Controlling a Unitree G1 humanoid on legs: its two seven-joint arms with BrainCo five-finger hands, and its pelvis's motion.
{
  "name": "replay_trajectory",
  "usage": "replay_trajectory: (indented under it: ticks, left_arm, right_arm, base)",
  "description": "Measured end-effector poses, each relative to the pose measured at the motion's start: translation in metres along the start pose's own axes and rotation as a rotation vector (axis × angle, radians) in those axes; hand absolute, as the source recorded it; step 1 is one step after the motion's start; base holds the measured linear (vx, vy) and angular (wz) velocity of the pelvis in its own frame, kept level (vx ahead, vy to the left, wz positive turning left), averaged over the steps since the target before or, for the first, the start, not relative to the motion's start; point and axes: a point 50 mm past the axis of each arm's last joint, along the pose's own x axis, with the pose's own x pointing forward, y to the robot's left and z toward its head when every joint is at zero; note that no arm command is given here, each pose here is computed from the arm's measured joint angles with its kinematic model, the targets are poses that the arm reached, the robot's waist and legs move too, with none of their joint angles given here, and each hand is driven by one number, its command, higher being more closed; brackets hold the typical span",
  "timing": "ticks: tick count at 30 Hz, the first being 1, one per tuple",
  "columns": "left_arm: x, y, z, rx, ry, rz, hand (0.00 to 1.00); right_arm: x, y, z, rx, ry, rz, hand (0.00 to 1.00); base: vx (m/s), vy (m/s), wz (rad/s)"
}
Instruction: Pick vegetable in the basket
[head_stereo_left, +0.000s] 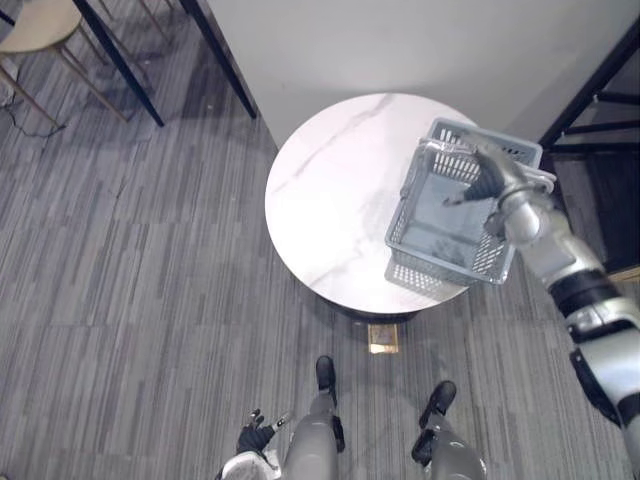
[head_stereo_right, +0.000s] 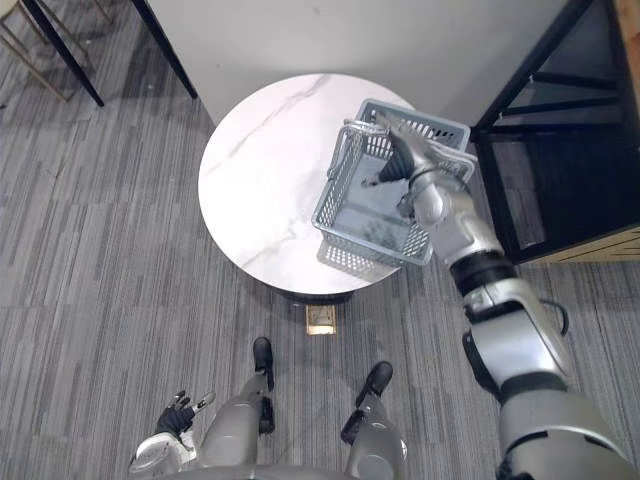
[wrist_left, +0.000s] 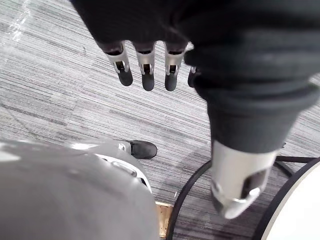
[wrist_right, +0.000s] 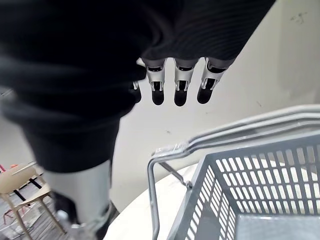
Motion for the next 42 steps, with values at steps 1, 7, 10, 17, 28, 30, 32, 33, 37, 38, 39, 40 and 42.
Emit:
replay_trajectory:
  ticks: [1,7,10,17,28,30,32,33,37,38,39,40,42]
  left_arm:
    - [0.001,-0.001,0.003,0.002,-0.011,-0.005,0.00]
    - [0.005,-0.012,0.020,-0.022,-0.069,-0.031,0.00]
    - [0.005,-0.013,0.021,-0.029,-0.075,-0.029,0.00]
    - [0.005,-0.015,0.025,-0.024,-0.092,-0.039,0.00]
    - [0.006,-0.016,0.027,0.003,-0.098,-0.058,0.00]
    - [0.006,-0.016,0.027,0.004,-0.098,-0.058,0.00]
    - [0.006,-0.015,0.027,0.006,-0.099,-0.058,0.00]
    - [0.006,-0.015,0.028,0.008,-0.099,-0.057,0.00]
    - [0.006,-0.015,0.030,0.009,-0.110,-0.058,0.00]
    - [0.006,-0.015,0.031,0.010,-0.112,-0.058,0.00]
    - [0.007,-0.015,0.031,0.013,-0.114,-0.060,0.00]
    - [0.007,-0.016,0.032,0.015,-0.116,-0.062,0.00]
    - [0.007,-0.016,0.032,0.015,-0.118,-0.063,0.00]
  right_arm:
    - [0.004,-0.006,-0.001,-0.004,0.015,-0.017,0.00]
    - [0.018,-0.041,-0.002,0.004,0.074,-0.148,0.00]
    - [0.021,-0.054,-0.004,0.024,0.100,-0.202,0.00]
    - [0.020,-0.080,-0.017,-0.055,0.151,-0.250,0.00]
    - [0.015,-0.085,-0.031,-0.112,0.200,-0.239,0.00]
    - [0.015,-0.085,-0.031,-0.116,0.198,-0.235,0.00]
    - [0.016,-0.084,-0.030,-0.138,0.193,-0.226,0.00]
    - [0.016,-0.083,-0.030,-0.152,0.189,-0.219,0.00]
    - [0.014,-0.085,-0.033,-0.190,0.190,-0.207,0.00]
    - [0.014,-0.086,-0.033,-0.192,0.192,-0.208,0.00]
    - [0.014,-0.086,-0.034,-0.193,0.193,-0.207,0.00]
    - [0.014,-0.086,-0.034,-0.195,0.193,-0.206,0.00]
    - [0.014,-0.086,-0.034,-0.197,0.192,-0.203,0.00]
  base:
    - [0.05,-0.004,0.17]
    - [0.02,0.002,0.09]
    - [0.00,0.001,0.01]
    - [-0.01,-0.001,-0.04]
    - [0.00,-0.006,-0.03]
    - [0.00,0.000,0.00]
    - [0.00,0.000,0.00]
    - [0.00,0.000,0.00]
    - [0.00,0.000,0.00]
    - [0.00,0.000,0.00]
    - [0.02,-0.016,-0.03]
    - [0.02,-0.017,-0.05]
    - [0.02,-0.013,-0.06]
